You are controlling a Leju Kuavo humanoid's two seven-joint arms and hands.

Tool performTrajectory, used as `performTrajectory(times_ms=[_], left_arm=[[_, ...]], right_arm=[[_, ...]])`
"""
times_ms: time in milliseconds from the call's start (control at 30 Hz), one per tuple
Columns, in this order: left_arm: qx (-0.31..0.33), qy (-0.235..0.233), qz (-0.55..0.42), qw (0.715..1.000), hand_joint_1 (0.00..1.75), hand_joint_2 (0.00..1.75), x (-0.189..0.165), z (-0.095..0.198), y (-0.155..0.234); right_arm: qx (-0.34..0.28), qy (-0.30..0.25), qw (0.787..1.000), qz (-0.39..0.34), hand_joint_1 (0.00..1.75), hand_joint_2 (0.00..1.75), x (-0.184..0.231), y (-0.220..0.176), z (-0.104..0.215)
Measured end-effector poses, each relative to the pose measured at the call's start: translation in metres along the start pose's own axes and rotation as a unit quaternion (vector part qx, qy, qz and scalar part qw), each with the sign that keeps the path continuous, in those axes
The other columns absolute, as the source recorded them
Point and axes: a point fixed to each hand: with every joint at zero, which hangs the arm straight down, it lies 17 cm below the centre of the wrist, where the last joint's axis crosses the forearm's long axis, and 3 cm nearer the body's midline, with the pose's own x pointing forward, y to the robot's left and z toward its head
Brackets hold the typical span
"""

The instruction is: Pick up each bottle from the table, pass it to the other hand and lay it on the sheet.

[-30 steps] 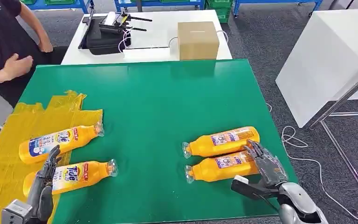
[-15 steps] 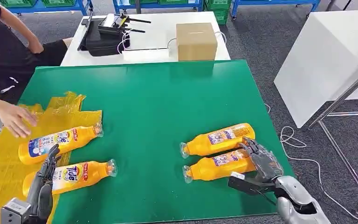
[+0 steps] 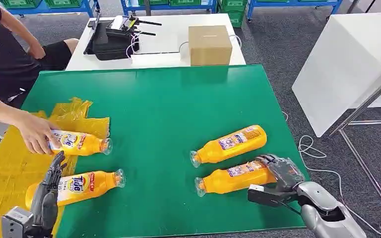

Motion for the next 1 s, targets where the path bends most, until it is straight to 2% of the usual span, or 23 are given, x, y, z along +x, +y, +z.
performTrajectory(times_ms=[333,433,500,533,600,700,933,967,1000], left_arm=[[-0.007,0.001,0.007,1.0,0.0,0.0,-0.003,-0.006,-0.004],[-0.006,-0.001,0.016,1.0,0.0,0.0,-0.001,-0.008,-0.005],[-0.005,-0.002,0.033,0.999,0.0,0.0,0.0,-0.006,-0.005],[-0.006,-0.004,0.048,0.999,0.0,1.75,0.002,-0.004,-0.006],[-0.007,-0.015,0.094,0.995,0.0,1.75,0.01,0.001,-0.009],[-0.013,-0.016,0.134,0.991,0.0,1.75,0.015,0.01,-0.018],[-0.014,-0.014,0.139,0.99,0.0,1.75,0.015,0.012,-0.02],[-0.012,-0.01,0.142,0.99,0.0,1.75,0.015,0.016,-0.022],[-0.014,-0.016,0.149,0.989,0.0,1.75,0.02,0.018,-0.026]], right_arm=[[0.025,0.007,0.999,0.02,1.75,1.75,-0.009,0.007,-0.007],[0.015,0.002,1.0,-0.003,1.75,1.75,-0.004,0.006,-0.012],[-0.014,-0.021,0.998,-0.053,1.75,1.75,0.014,-0.001,-0.016],[-0.027,-0.038,0.995,-0.089,1.75,1.75,0.026,-0.003,-0.015],[-0.048,-0.081,0.98,-0.177,1.75,1.75,0.054,-0.008,-0.008],[-0.074,-0.141,0.946,-0.284,1.75,1.75,0.098,-0.015,0.012],[-0.08,-0.149,0.938,-0.303,1.75,1.75,0.107,-0.015,0.018],[-0.09,-0.153,0.931,-0.319,1.75,1.75,0.113,-0.018,0.025],[-0.114,-0.169,0.914,-0.351,1.75,1.75,0.119,-0.029,0.036]])
